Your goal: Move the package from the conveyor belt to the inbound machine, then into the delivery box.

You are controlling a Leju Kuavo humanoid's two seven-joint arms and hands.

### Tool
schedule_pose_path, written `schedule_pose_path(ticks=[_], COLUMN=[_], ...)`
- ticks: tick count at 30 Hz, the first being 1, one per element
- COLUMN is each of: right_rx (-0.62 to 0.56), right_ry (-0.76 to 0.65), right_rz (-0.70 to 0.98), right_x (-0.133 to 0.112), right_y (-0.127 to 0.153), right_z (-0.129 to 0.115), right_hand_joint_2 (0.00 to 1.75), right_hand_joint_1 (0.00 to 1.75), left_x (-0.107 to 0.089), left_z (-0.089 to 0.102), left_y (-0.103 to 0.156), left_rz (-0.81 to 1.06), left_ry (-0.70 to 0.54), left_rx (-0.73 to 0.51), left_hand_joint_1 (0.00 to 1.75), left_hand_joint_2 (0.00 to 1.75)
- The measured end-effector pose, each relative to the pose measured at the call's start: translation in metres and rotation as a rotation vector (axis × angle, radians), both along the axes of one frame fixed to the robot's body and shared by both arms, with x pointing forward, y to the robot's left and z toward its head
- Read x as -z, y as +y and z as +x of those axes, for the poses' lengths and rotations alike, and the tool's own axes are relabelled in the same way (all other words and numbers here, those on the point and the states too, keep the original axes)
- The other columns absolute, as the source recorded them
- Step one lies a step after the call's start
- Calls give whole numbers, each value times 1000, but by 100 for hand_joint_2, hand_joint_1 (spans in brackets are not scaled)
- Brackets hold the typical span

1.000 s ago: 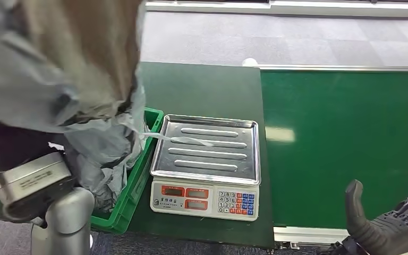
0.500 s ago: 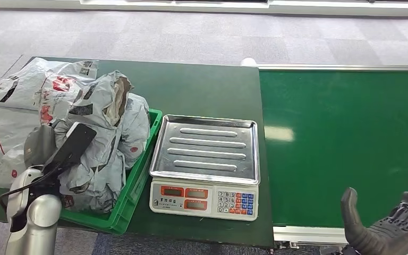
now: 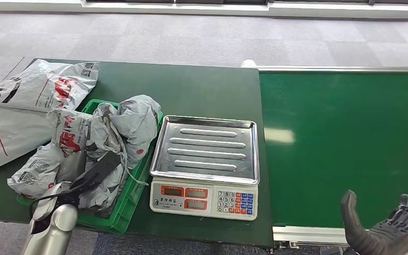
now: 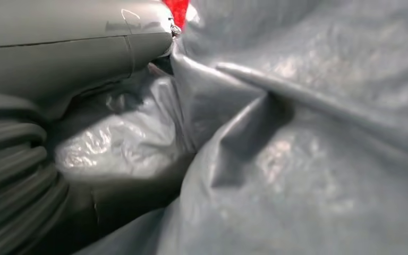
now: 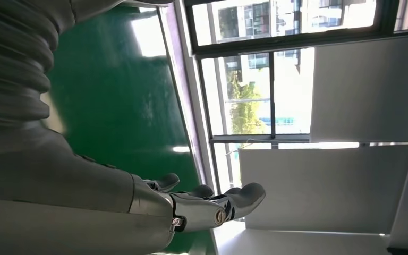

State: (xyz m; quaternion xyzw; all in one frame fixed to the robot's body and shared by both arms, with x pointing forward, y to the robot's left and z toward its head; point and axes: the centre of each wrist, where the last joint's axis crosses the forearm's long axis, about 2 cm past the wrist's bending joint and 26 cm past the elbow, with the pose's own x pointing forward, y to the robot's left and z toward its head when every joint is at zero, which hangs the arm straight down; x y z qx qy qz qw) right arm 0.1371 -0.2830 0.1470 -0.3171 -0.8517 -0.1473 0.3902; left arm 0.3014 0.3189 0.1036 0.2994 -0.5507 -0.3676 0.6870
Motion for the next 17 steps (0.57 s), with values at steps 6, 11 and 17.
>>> schedule_pose_path(ticks=[6, 11, 17], right_rx=[0, 0, 0], right_ry=[15, 23, 24], right_rz=[-8, -10, -10], right_x=[2, 3, 3], right_y=[0, 0, 0], right_z=[-4, -6, -7], right_hand_joint_2=[175, 175, 175], right_hand_joint_1=[0, 0, 0], left_x=[-1, -11, -13], left_z=[-9, -14, -17], left_y=[0, 0, 0], left_rz=[-152, -217, -238], left_ry=[-297, -460, -492], left_rx=[-115, -172, -177], left_hand_joint_1=[0, 0, 0], left_hand_joint_2=[175, 175, 175])
